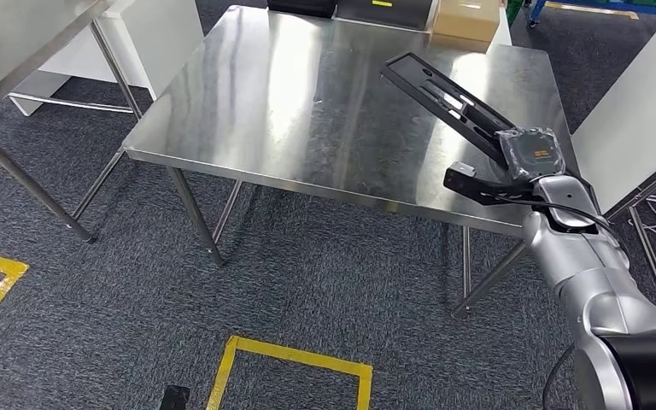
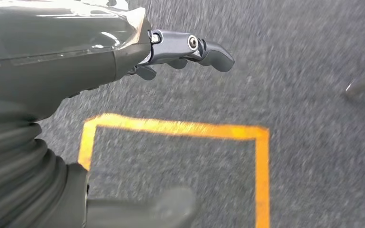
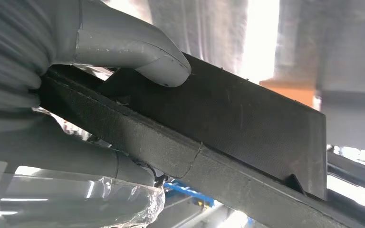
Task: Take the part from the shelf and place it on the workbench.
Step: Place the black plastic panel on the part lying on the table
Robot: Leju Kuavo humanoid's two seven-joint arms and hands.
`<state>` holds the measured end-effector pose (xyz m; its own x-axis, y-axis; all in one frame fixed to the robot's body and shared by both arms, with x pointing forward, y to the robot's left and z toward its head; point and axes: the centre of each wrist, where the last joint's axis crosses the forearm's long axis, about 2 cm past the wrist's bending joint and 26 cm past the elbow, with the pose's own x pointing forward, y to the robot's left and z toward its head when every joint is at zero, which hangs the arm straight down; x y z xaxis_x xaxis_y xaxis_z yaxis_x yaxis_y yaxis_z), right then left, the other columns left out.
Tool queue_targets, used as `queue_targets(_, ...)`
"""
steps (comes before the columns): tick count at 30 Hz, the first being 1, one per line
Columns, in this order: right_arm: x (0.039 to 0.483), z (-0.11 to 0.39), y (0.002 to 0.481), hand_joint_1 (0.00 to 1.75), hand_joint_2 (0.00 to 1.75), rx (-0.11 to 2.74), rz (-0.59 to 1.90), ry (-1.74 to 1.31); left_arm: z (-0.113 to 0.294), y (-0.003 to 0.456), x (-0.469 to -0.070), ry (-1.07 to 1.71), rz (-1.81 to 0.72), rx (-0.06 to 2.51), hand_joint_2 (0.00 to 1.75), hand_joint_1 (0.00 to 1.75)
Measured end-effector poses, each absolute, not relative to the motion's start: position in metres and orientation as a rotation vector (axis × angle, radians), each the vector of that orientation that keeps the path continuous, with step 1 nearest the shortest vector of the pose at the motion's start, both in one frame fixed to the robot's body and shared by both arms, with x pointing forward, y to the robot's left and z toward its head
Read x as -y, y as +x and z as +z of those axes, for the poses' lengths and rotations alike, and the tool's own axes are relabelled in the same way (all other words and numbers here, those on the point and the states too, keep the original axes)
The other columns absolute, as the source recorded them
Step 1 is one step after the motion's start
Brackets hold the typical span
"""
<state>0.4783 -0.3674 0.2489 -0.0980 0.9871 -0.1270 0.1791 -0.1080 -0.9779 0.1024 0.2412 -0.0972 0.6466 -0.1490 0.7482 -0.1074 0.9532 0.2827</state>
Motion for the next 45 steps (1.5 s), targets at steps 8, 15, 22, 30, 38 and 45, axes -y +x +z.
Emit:
queue_targets(8, 0.365, 0.255, 0.481, 1.69, 1.75, 1.363, 1.283, -1.392, -0.097, 0.103, -0.240, 0.255, -0.028, 0.835, 1.75, 0.00)
queue_targets(15, 0.364, 0.256, 0.481, 1.69, 1.75, 1.363, 1.285, -1.392, -0.098, 0.103, -0.241, 0.209, -0.055, 0.798, 1.75, 0.00)
queue_targets(22, 0.363, 0.256, 0.482, 1.69, 1.75, 1.362, 1.286, -1.392, -0.098, 0.103, -0.241, 0.199, -0.067, 0.785, 1.75, 0.00)
queue_targets(30, 0.363, 0.260, 0.483, 1.69, 1.75, 1.364, 1.284, -1.402, -0.097, 0.105, -0.241, 0.194, -0.085, 0.788, 1.75, 0.00)
queue_targets(38, 0.367, 0.254, 0.481, 1.69, 1.75, 1.347, 1.292, -1.396, -0.098, 0.103, -0.240, 0.190, -0.086, 0.781, 1.75, 0.00)
queue_targets(45, 0.367, 0.253, 0.480, 1.69, 1.75, 1.343, 1.295, -1.396, -0.098, 0.103, -0.242, 0.200, -0.088, 0.781, 1.75, 0.00)
